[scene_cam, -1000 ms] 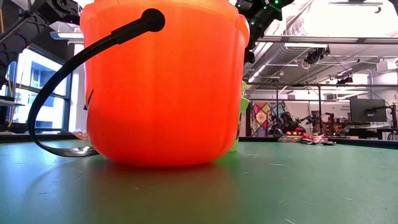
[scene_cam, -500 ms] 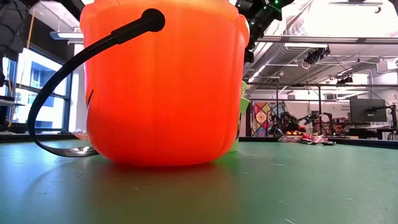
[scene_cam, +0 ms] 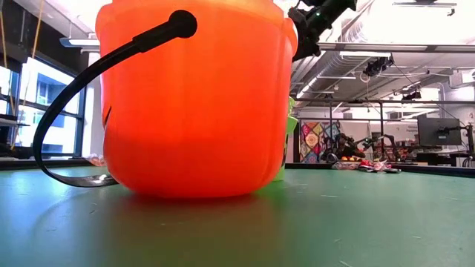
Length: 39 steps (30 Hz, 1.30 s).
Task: Sort candy by brand, put in halloween buckets
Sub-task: Put the red gummy into the black bucket, then put the blue gummy into the black bucket
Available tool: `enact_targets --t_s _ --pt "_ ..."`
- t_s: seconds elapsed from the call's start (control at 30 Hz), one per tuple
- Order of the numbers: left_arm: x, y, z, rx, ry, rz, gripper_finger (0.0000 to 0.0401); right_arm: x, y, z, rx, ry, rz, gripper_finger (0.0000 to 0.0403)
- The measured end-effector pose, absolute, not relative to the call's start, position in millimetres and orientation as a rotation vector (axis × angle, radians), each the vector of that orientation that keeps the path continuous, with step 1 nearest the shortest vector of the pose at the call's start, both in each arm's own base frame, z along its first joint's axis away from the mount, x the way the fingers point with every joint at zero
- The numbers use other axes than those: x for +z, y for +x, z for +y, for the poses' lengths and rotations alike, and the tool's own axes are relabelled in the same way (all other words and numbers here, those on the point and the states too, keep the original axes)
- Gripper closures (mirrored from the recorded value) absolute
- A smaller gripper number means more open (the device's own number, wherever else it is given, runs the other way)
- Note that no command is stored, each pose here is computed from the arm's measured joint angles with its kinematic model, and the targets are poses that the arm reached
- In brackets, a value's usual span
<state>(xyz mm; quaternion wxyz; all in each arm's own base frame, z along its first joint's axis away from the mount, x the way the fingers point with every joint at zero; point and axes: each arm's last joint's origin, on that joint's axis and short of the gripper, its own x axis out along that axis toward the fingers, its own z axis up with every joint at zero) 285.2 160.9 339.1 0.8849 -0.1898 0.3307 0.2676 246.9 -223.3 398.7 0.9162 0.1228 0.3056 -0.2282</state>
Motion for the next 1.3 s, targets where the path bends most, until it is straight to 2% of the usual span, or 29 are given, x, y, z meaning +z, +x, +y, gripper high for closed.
enact_targets --t_s 0.1,0.23,0.4,0.6,0.7,0.83,0.97,1.07,1.17,1.3 --pt "342.1 307.0 122.3 0.388 -0.343 0.667 0.0374 399.4 242.7 -226.2 -0.485 0.261 0.627 0.0135" --pt "332.9 324.7 98.2 0.411 -0.275 0.694 0.0345 399.1 242.6 -226.0 -0.483 0.264 0.630 0.0135" --pt "322.5 330.3 107.7 0.520 -0.339 0.693 0.0281 399.1 245.8 -222.4 -0.460 0.253 0.632 0.0135" --pt "322.2 329.1 116.4 0.472 -0.406 0.682 0.0191 399.2 246.2 -221.9 -0.441 0.260 0.626 0.0135" --pt "327.5 320.0 119.7 0.455 -0.400 0.696 0.0162 399.1 245.9 -221.5 -0.445 0.285 0.625 0.0135" --pt "334.9 298.2 110.4 0.355 -0.397 0.805 0.0153 397.4 246.8 -217.5 -0.401 0.354 0.629 0.0135" --pt "342.5 274.1 71.8 0.200 -0.274 0.949 0.0155 395.5 252.3 -208.2 -0.391 0.425 0.646 0.0135" --pt "334.6 252.3 40.3 0.111 -0.232 0.987 0.0155 394.1 258.2 -198.6 -0.377 0.471 0.663 0.0135" --pt "312.8 227.1 16.1 0.083 -0.281 1.021 0.0155 392.9 265.8 -187.0 -0.390 0.503 0.682 0.0135" --pt "277.0 195.7 -3.9 0.084 -0.495 1.130 0.0155 390.7 274.8 -170.0 -0.413 0.538 0.717 0.0135"
